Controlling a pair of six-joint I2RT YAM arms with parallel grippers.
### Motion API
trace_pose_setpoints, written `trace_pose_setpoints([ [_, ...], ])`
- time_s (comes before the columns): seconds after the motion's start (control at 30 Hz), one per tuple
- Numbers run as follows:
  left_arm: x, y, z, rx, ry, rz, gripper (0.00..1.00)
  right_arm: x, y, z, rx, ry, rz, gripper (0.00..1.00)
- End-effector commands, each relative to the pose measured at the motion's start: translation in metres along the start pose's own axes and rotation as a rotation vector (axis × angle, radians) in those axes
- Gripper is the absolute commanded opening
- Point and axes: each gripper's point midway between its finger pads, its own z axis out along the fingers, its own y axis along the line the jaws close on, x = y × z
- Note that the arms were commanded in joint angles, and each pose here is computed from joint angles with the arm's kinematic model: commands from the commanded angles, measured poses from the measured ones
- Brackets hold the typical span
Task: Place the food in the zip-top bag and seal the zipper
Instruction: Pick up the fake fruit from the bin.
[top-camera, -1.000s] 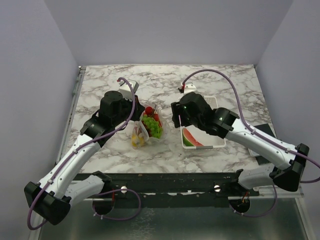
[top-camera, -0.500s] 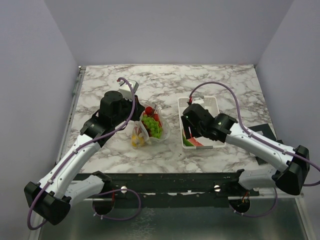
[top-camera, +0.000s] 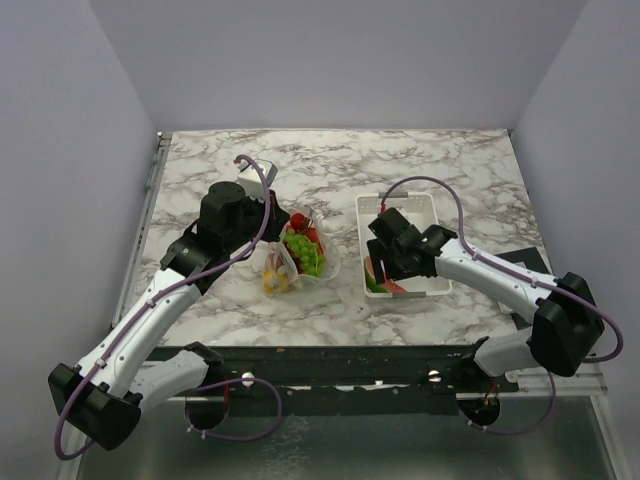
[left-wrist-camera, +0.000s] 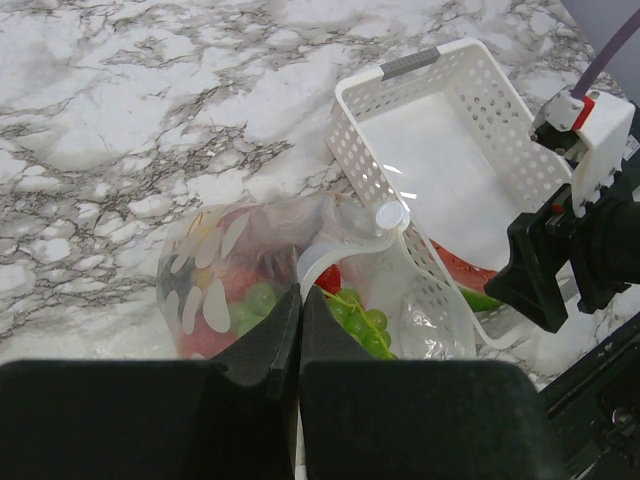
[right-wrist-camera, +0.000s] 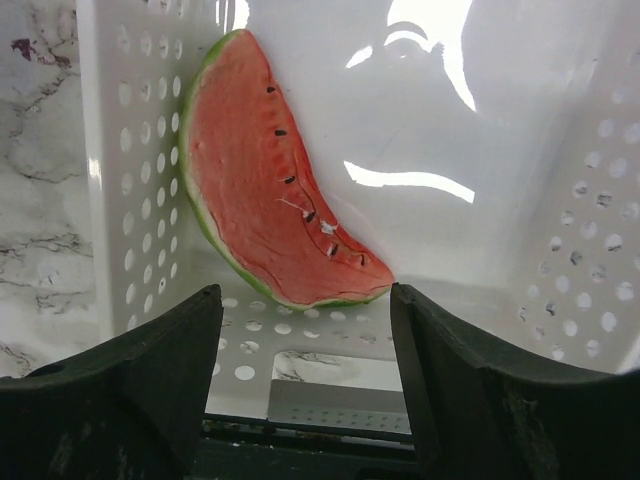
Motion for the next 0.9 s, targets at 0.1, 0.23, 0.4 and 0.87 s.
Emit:
trace_pose_setpoints([
  [0.1, -0.018, -0.004, -0.005, 0.014, -0.074, 0.0, 0.0, 0.008, 0.019, 0.014, -0.114, 0.037, -0.025, 0.74],
  [0.23, -0.018, -0.004, -0.005, 0.014, -0.074, -0.001, 0.0, 0.01, 0.019, 0.023, -0.115, 0.049, -0.024, 0.74],
  [0.4, -0.018, -0.003, -0.004, 0.011, -0.072, 0.001, 0.0, 0.009, 0.024, 0.034, -0.133, 0.063, -0.025, 0.74],
  [0.87, -0.017, -0.002, -0.004, 0.007, -0.07, 0.001, 0.0, 0.011, 0.01, 0.067, -0.041, 0.1, -0.01, 0.74],
])
